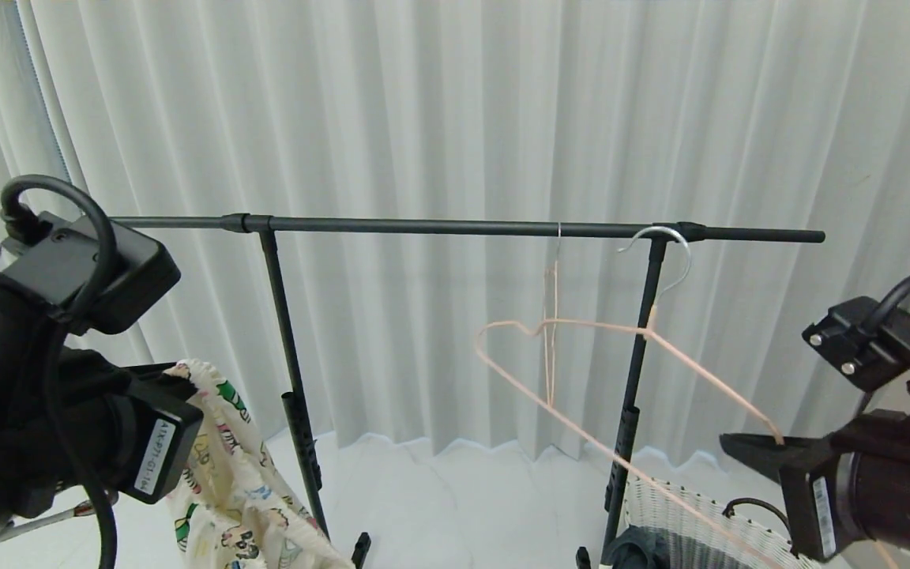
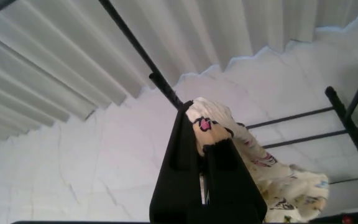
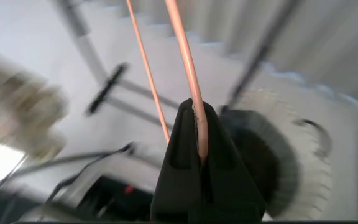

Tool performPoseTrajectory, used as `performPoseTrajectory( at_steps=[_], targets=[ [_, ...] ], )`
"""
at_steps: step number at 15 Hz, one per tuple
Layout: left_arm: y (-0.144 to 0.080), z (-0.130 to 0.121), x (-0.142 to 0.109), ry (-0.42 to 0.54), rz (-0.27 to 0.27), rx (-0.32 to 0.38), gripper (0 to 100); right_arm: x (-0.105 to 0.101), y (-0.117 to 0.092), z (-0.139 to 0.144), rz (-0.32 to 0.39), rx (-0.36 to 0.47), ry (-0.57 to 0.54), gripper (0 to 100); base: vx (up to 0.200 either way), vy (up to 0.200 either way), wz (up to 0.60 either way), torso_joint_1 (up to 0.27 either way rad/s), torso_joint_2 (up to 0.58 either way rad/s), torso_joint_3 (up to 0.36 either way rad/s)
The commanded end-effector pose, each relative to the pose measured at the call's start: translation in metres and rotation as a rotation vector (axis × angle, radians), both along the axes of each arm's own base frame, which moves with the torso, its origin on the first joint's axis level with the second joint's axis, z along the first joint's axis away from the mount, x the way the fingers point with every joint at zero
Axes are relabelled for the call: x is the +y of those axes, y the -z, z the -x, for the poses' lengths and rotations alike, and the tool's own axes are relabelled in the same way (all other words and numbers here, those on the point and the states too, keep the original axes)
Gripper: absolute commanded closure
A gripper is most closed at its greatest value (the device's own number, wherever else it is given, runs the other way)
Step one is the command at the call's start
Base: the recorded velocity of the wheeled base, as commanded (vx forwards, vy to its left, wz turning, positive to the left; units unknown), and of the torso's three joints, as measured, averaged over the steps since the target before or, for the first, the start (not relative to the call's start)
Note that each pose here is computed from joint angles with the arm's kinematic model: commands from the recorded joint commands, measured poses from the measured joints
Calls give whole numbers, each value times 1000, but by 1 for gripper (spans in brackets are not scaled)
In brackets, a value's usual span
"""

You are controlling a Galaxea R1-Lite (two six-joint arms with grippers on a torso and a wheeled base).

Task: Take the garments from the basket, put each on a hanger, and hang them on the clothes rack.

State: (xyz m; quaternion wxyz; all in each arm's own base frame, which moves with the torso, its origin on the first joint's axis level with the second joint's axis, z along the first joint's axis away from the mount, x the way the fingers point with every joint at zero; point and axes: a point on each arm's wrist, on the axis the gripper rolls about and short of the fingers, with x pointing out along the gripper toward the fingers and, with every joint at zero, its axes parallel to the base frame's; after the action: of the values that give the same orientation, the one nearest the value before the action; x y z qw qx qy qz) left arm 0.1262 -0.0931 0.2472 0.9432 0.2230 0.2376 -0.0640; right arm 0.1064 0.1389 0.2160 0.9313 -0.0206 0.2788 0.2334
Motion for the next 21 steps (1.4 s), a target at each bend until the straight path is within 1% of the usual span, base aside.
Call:
performPoseTrajectory(
  at_steps=[1,2,3,5,9,12,15,18,21],
  targets=[
    [5,-9,-6,-54,58,26,100,2,11,21,-46,28,-170,100,0,0,0,0,0,0],
    [7,-10,-7,-81,103,33,100,4,12,28,-94,23,-238,100,0,0,0,0,0,0],
    [9,-11,-8,-102,135,41,100,4,15,33,-127,19,-295,100,0,0,0,0,0,0],
    [10,-12,-8,-123,169,44,100,6,19,39,-148,15,-350,100,0,0,0,0,0,0],
    [10,-12,-9,-122,174,44,100,9,20,42,-158,14,-384,100,0,0,0,0,0,0],
    [14,-17,-9,-152,157,54,100,8,17,44,-174,7,-396,100,0,0,0,0,0,0],
    [14,-24,-14,-151,173,35,100,13,12,46,-237,2,-467,100,0,0,0,0,0,0],
    [13,-25,-15,-152,177,31,100,14,13,46,-217,-8,-493,100,0,0,0,0,0,0],
    [12,-24,-15,-161,172,20,100,17,16,44,-201,-1,-485,100,0,0,0,0,0,0]
  ],
)
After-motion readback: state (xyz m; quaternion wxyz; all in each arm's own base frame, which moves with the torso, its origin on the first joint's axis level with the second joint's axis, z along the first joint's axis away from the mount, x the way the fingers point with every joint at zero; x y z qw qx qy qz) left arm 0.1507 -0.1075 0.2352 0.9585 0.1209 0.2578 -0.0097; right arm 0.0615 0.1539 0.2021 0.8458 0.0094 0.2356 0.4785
